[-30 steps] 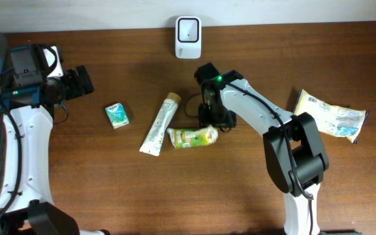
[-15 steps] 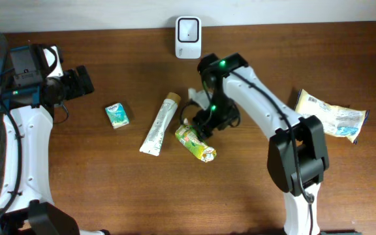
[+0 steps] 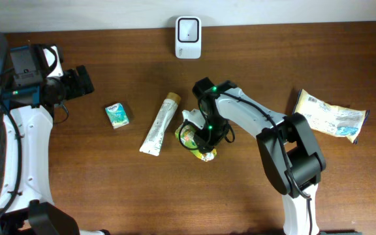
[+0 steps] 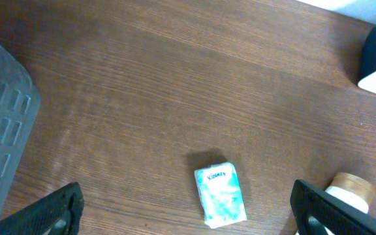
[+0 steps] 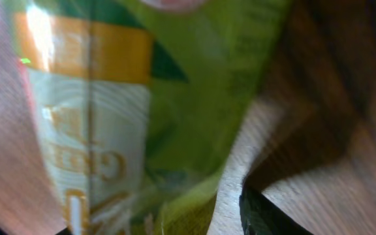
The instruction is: Scan the item barcode
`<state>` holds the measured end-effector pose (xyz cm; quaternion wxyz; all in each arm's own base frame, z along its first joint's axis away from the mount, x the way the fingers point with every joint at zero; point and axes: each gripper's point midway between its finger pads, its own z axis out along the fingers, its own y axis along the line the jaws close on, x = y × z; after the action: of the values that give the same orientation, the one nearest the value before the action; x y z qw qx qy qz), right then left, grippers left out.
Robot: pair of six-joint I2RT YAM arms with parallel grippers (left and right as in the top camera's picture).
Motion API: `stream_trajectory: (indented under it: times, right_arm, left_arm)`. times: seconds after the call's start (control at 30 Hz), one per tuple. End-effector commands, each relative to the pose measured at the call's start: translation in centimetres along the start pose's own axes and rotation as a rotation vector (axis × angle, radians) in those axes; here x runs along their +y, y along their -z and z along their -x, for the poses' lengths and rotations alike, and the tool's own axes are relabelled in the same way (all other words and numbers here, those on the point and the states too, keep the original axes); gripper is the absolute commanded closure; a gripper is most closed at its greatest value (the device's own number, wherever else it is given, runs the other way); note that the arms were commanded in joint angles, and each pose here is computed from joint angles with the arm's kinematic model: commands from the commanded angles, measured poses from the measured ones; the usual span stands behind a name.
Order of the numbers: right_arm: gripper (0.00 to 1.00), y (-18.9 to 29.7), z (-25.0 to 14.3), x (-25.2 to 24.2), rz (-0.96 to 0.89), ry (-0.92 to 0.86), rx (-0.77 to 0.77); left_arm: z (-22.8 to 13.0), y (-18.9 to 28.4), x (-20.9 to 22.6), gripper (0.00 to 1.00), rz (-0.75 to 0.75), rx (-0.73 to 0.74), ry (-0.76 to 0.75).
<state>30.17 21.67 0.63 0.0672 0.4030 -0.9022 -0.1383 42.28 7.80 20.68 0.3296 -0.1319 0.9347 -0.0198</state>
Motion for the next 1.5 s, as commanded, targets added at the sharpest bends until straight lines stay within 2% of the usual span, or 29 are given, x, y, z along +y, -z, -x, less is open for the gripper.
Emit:
stream_trajectory:
  times: [0.0, 0.03, 0.1, 0.23, 0.33, 0.5, 0.63, 0.8, 1.17, 1.27, 1.37, 1.47]
  right_arm:
    - [0.69, 0.1, -0.2, -0.8, -0.010, -0.043, -0.004]
    - [0.83, 0.2, -0.3, -0.9, -0.008, -0.066, -0.006]
    - [0.96, 0.2, -0.2, -0.9, -0.005, -0.112, -0.009]
    - [0.96, 1.8, 1.0, 0.7, 0.074, -0.110, -0.048]
    - [0.96, 5.4, 2.6, 3.0, 0.212, -0.063, -0.123]
    - [0.96, 16.7, 5.0, 6.9, 0.615, -0.003, -0.419]
    - [0.96, 23.6, 5.5, 6.0, 0.857, -0.023, -0.668]
    - [0.96, 28.2, 5.1, 4.3, 1.010, -0.034, -0.856]
    - [0.96, 32.3, 4.5, 5.3, 0.914, 0.078, -0.930]
    - [0.96, 29.3, 4.7, 3.9, 0.726, 0.014, -0.800]
    - [0.96, 24.8, 5.1, 0.8, 0.408, -0.146, -0.602]
    - [0.96, 24.2, 6.9, -2.0, 0.109, -0.241, -0.578]
  left_arm:
    - [0.1, 0.1, 0.1, 0.01, 0.003, -0.005, -0.013]
    - [0.1, 0.1, 0.1, 0.01, 0.003, -0.005, -0.013]
    - [0.1, 0.1, 0.1, 0.01, 0.003, -0.005, -0.013]
    - [0.1, 0.1, 0.1, 0.01, 0.003, -0.005, -0.013]
    - [0.1, 0.1, 0.1, 0.01, 0.003, -0.005, -0.013]
    - [0.1, 0.1, 0.1, 0.01, 0.003, -0.005, -0.013]
    - [0.1, 0.1, 0.1, 0.01, 0.003, -0.005, -0.013]
    - [0.1, 0.1, 0.1, 0.01, 0.003, -0.005, -0.013]
    - [0.1, 0.1, 0.1, 0.01, 0.003, -0.005, -0.013]
    - [0.1, 0.1, 0.1, 0.01, 0.003, -0.005, -0.013]
    - [0.1, 0.1, 0.1, 0.01, 0.003, -0.005, -0.013]
    - [0.1, 0.1, 0.1, 0.01, 0.003, -0.005, -0.013]
